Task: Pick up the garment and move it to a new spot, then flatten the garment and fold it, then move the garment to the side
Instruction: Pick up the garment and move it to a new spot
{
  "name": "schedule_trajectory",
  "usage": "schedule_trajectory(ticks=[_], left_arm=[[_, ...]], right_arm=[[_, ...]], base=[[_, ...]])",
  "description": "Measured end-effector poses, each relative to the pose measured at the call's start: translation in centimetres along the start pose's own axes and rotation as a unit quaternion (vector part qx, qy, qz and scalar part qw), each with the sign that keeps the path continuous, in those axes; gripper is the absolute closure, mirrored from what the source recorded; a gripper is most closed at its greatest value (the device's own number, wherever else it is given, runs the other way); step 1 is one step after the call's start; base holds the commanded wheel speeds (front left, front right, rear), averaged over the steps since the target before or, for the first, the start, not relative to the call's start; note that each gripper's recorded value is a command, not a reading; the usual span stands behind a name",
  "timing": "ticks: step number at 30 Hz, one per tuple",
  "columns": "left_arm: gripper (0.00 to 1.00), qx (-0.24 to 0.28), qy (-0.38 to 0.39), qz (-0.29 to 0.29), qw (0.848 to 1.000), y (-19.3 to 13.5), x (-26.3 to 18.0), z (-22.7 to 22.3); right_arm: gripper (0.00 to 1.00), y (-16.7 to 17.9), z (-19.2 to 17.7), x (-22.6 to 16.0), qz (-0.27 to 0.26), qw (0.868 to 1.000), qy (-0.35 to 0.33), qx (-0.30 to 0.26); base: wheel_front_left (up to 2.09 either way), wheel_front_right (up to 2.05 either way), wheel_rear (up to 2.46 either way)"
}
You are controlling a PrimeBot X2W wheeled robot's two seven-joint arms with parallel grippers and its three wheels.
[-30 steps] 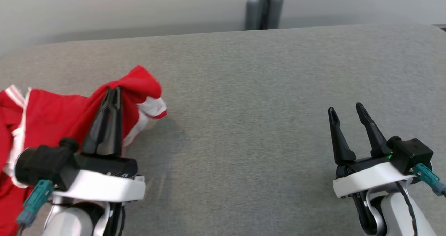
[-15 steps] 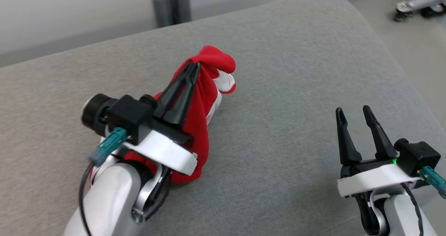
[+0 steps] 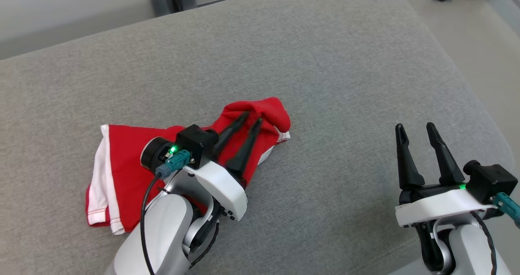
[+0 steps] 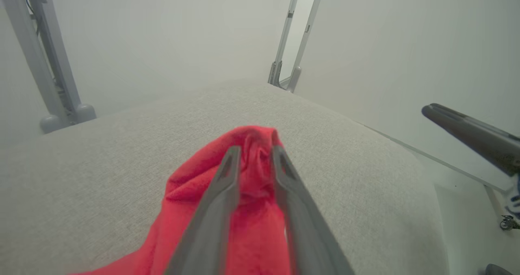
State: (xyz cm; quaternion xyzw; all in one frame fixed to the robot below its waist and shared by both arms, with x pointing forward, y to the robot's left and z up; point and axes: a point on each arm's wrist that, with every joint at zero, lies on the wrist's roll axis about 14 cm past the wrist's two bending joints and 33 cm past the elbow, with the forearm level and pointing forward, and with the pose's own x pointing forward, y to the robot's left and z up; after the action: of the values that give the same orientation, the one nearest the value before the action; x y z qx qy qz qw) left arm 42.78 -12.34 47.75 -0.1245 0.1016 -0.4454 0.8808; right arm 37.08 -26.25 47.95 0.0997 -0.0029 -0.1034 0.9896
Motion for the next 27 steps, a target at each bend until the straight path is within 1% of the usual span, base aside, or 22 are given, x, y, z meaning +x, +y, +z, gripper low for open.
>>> schedule_trajectory(ticks=[3, 5, 8, 11, 15, 18, 20, 23, 27], left_arm=[[0.00, 0.005, -0.018, 0.015, 1.000, 0.7, -0.6, 0.6], [0.00, 0.005, -0.034, 0.038, 0.999, 1.7, -1.1, 1.3], [0.00, 0.012, -0.064, 0.085, 0.994, 4.0, -2.6, 2.7], [0.00, 0.017, -0.099, 0.145, 0.984, 6.8, -5.0, 4.2], [0.00, 0.029, -0.127, 0.231, 0.964, 10.7, -9.0, 5.6], [0.00, 0.036, -0.145, 0.291, 0.945, 13.2, -12.5, 6.5], [0.00, 0.039, -0.155, 0.321, 0.933, 14.1, -14.6, 7.0], [0.00, 0.046, -0.173, 0.370, 0.912, 15.5, -18.2, 7.8], [0.00, 0.060, -0.183, 0.410, 0.891, 15.9, -22.2, 8.2]], right_arm=[[0.00, 0.6, 0.1, 0.6, 0.009, 1.000, -0.003, -0.004], [0.00, 1.1, 0.1, 0.9, 0.017, 1.000, -0.005, -0.006], [0.00, 2.1, 0.2, 1.4, 0.033, 0.999, -0.008, -0.010], [0.00, 3.5, 0.5, 1.9, 0.054, 0.998, -0.015, -0.014], [0.00, 4.9, 0.9, 2.5, 0.076, 0.997, -0.023, -0.018], [0.00, 6.1, 0.8, 2.6, 0.093, 0.995, -0.021, -0.020], [0.00, 6.8, 1.2, 2.8, 0.104, 0.994, -0.025, -0.020], [0.00, 7.8, 1.5, 2.9, 0.119, 0.992, -0.027, -0.022], [0.00, 8.6, 2.0, 2.6, 0.132, 0.991, -0.030, -0.023]], base=[[0.00, 0.00, 0.00], [0.00, 0.00, 0.00], [0.00, 0.00, 0.00], [0.00, 0.00, 0.00], [0.00, 0.00, 0.00], [0.00, 0.00, 0.00], [0.00, 0.00, 0.00], [0.00, 0.00, 0.00], [0.00, 0.00, 0.00]])
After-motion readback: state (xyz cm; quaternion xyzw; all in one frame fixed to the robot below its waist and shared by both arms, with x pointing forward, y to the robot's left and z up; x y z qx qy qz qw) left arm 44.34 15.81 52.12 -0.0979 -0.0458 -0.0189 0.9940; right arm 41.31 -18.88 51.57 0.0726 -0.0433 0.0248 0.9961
